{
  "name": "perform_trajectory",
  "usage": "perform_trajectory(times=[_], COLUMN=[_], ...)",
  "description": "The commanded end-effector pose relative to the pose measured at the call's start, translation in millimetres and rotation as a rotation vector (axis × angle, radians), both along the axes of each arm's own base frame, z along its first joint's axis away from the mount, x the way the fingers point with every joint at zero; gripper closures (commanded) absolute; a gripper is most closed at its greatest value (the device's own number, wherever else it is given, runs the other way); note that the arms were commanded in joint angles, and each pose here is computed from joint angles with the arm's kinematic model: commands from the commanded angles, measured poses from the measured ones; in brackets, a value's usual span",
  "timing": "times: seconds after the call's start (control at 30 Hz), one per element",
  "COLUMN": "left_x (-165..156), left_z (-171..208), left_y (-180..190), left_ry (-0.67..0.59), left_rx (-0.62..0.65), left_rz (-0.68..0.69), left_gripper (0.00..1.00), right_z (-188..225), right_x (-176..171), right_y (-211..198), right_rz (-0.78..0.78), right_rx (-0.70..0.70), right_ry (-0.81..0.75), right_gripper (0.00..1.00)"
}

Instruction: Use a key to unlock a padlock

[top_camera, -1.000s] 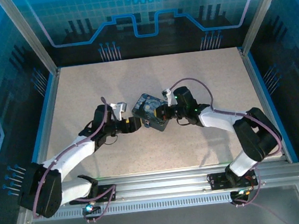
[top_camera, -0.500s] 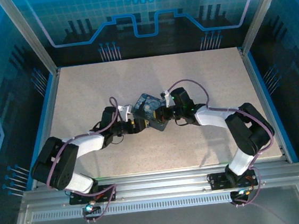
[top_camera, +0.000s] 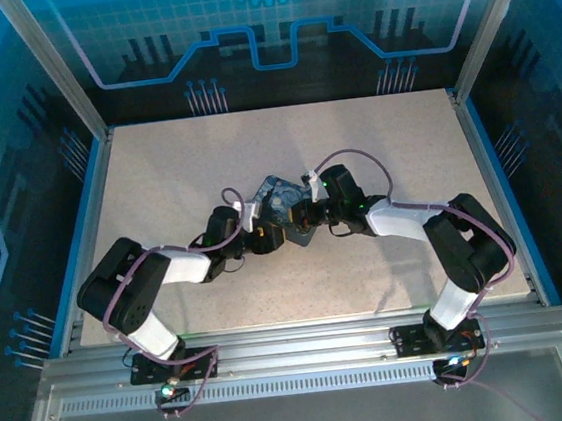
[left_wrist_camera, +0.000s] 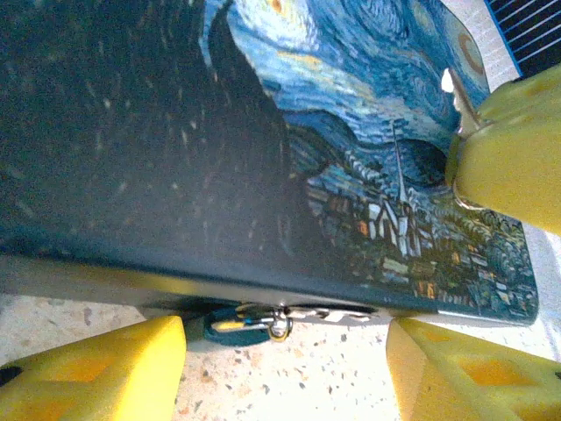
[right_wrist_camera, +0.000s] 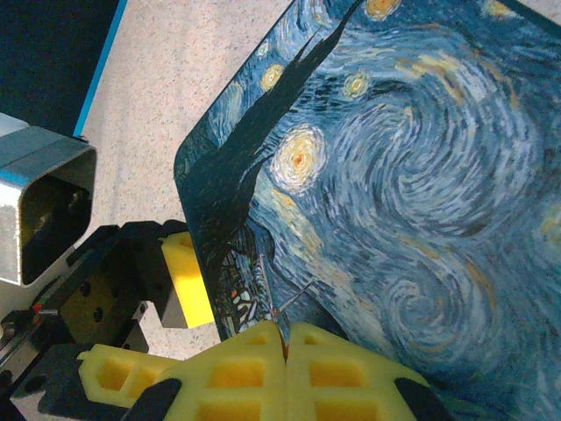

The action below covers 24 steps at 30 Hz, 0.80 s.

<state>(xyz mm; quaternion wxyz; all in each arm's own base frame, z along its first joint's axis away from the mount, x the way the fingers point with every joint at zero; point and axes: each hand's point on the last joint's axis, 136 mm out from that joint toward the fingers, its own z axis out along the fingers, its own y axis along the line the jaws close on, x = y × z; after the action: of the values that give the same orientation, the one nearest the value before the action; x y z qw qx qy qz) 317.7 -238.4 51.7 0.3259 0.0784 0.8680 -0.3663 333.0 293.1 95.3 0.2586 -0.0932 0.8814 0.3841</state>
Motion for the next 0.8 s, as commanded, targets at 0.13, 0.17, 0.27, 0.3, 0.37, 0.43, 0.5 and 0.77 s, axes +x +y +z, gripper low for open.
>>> perform_trajectory(times=[0.13,0.17,0.27,0.3,0.37,0.43,0.5,0.77], left_x=[7,6,5,4,3,3,2,0], left_z=[-9,-10,-13,-14,-16,-17,-17,-13], left_y=[1,-1,-5,-6,-9,-12,-16,-27], left_ry=[-0.07,-0.066,-0.053,-0.05,-0.043,-0.042,-0.042,-0.038], left_rx=[0.066,0.06,0.042,0.038,0.031,0.029,0.029,0.014], left_rz=[0.001,-0.005,-0.018,-0.022,-0.026,-0.033,-0.043,-0.047], left_gripper=[0.36,0.36,0.36,0.37,0.38,0.39,0.4,0.51], right_z=[-13,-12,-13,-13,-13,-13,-12,-13], right_x=[-9,-9,-9,-8,-9,-9,-9,-9], right_y=[-7,-7,-6,-7,-6,-6,-6,-6], right_rz=[-0.001,-0.002,0.0,-0.002,-0.001,-0.001,-0.001,-0.001], right_rx=[-0.052,-0.052,-0.052,-0.052,-0.052,-0.052,-0.05,-0.049], right_ry=[0.018,0.019,0.02,0.019,0.018,0.02,0.017,0.018], right_gripper=[1.0,1.0,1.0,1.0,1.0,1.0,1.0,1.0])
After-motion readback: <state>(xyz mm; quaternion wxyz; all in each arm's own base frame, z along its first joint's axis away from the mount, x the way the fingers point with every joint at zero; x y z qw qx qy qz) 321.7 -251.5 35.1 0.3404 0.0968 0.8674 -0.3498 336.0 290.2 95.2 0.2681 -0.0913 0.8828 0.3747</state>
